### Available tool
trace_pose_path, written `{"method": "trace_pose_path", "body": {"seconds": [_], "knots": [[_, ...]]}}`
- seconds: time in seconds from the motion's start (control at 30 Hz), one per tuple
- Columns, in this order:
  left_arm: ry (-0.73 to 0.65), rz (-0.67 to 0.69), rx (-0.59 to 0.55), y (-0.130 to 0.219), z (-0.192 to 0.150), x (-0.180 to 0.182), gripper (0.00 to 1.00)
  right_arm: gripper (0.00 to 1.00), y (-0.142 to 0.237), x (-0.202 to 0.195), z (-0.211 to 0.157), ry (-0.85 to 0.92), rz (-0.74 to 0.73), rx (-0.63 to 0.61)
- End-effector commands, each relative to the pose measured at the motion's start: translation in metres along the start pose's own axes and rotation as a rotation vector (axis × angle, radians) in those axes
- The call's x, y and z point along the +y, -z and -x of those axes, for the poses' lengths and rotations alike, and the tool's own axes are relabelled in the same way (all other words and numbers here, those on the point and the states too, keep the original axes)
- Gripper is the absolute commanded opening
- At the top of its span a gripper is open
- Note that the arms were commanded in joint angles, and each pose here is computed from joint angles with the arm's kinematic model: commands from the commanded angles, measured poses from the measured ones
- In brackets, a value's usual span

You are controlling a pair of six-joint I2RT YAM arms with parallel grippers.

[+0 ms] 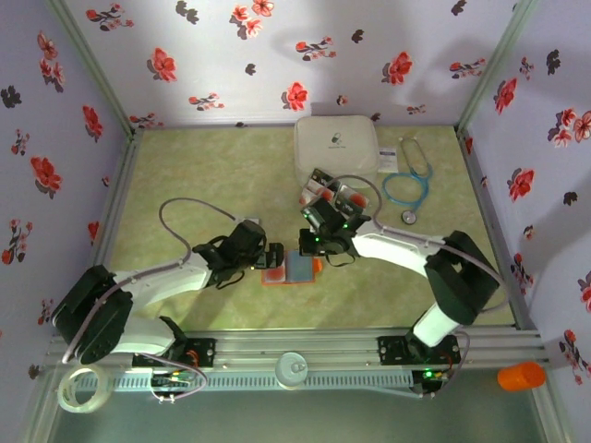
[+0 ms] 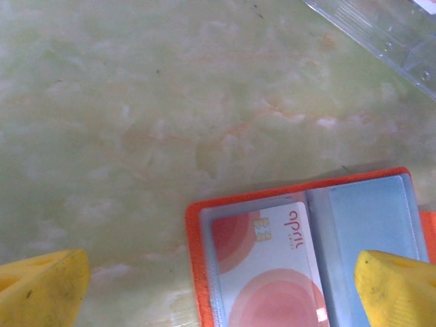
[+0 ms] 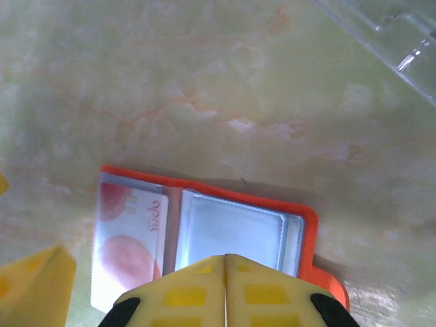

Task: Put the credit cards into the card holder
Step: Flip over the card slot in the card holder.

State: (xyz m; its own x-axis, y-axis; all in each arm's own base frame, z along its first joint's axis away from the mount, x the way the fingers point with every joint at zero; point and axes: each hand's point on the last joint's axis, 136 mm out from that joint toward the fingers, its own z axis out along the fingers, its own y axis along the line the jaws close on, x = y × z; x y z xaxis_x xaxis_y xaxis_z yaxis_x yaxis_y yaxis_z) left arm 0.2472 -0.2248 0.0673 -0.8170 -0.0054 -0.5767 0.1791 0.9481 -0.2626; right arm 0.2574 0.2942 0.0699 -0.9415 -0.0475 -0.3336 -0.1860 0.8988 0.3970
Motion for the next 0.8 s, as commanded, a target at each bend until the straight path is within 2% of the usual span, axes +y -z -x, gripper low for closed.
{"method": "trace_pose_path", "body": {"seconds": [0.0,0.4,0.77], "knots": [[0.022,0.025,-0.004,-0.009,-0.013,0.008,1.00,0.07,-0.008,0.002,0.003,0.020,0.011,0.020],[-0.018,0.021,0.009,-0.015,-0.016,-0.002,1.00,0.03,-0.033,-0.016,-0.013,0.013,-0.007,0.095],[-0.051,0.000,0.010,-0.018,-0.016,-0.015,1.00,0.00,-0.050,-0.004,-0.023,-0.038,0.089,0.131]]}}
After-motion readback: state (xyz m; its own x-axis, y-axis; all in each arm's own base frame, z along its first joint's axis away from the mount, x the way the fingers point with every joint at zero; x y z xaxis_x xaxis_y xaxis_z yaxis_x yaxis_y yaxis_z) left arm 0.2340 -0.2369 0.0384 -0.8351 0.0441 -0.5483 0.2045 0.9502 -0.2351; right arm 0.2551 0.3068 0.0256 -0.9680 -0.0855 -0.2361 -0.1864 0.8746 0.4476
